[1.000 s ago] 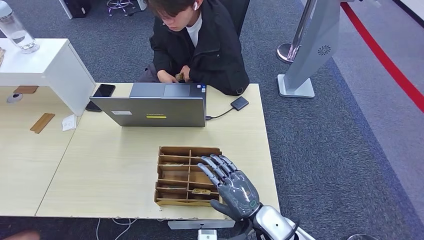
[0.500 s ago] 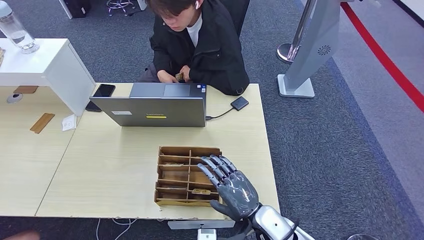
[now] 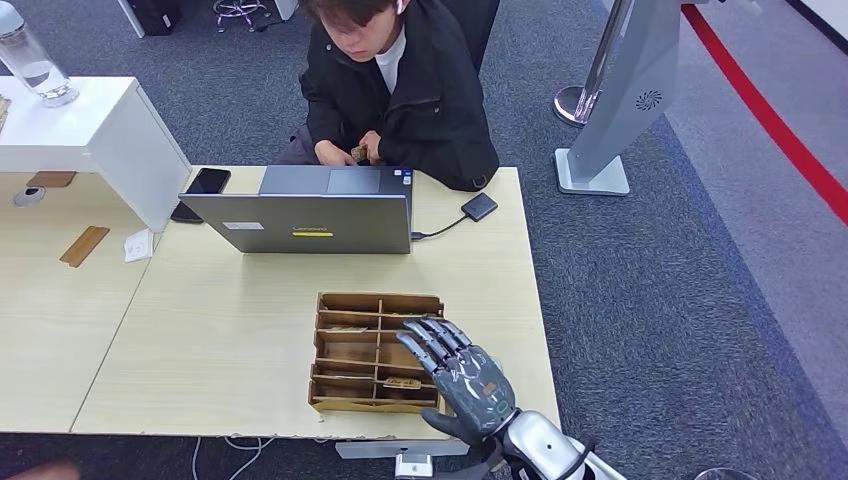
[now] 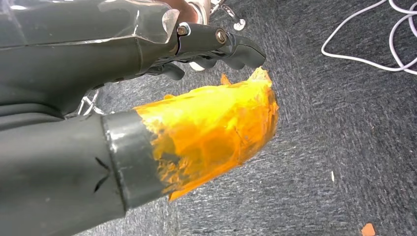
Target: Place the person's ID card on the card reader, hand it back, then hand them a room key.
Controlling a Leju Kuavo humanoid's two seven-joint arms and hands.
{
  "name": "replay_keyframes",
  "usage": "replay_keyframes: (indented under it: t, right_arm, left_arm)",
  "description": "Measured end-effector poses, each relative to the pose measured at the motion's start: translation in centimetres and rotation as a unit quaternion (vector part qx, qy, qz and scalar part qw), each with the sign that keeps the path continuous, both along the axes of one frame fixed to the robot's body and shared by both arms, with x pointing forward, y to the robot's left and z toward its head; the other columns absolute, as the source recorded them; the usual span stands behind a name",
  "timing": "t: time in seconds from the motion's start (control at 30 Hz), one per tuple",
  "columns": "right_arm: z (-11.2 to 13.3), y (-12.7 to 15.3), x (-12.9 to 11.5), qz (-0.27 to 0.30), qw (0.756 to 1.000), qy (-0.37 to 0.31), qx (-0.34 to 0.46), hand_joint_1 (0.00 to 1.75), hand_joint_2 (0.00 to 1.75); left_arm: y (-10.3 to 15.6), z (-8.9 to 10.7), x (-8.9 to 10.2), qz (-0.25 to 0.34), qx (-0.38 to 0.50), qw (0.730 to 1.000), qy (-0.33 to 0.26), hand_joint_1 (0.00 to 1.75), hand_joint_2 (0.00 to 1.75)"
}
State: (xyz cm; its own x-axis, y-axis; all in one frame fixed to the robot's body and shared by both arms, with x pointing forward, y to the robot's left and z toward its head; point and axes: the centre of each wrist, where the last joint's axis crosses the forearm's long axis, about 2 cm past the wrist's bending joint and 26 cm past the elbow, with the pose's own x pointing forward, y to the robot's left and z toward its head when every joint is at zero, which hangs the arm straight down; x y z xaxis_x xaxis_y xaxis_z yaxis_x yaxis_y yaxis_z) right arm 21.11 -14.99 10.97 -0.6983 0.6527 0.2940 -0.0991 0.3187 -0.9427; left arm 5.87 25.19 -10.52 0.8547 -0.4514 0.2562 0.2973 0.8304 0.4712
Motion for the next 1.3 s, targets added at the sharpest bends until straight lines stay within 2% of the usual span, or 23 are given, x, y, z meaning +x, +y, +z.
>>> replay_keyframes:
  t: [0.9, 1.2, 1.3]
  right_arm:
    - [-1.1, 0.2, -0.6, 0.009, 0.999, 0.033, -0.012, 0.03, 1.75]
    - [-1.4, 0.1, -0.6, 0.009, 0.999, 0.039, -0.014, 0.10, 1.75]
    - [-1.5, 0.1, -0.5, 0.008, 0.999, 0.041, -0.015, 0.18, 1.75]
  left_arm:
    - [0.0, 0.0, 0.0, -0.008, 0.003, 1.000, 0.000, 0.00, 0.00]
    - [0.0, 0.0, 0.0, -0.010, 0.003, 1.000, 0.001, 0.00, 0.00]
    - [0.0, 0.0, 0.0, -0.011, 0.003, 1.000, 0.001, 0.00, 0.00]
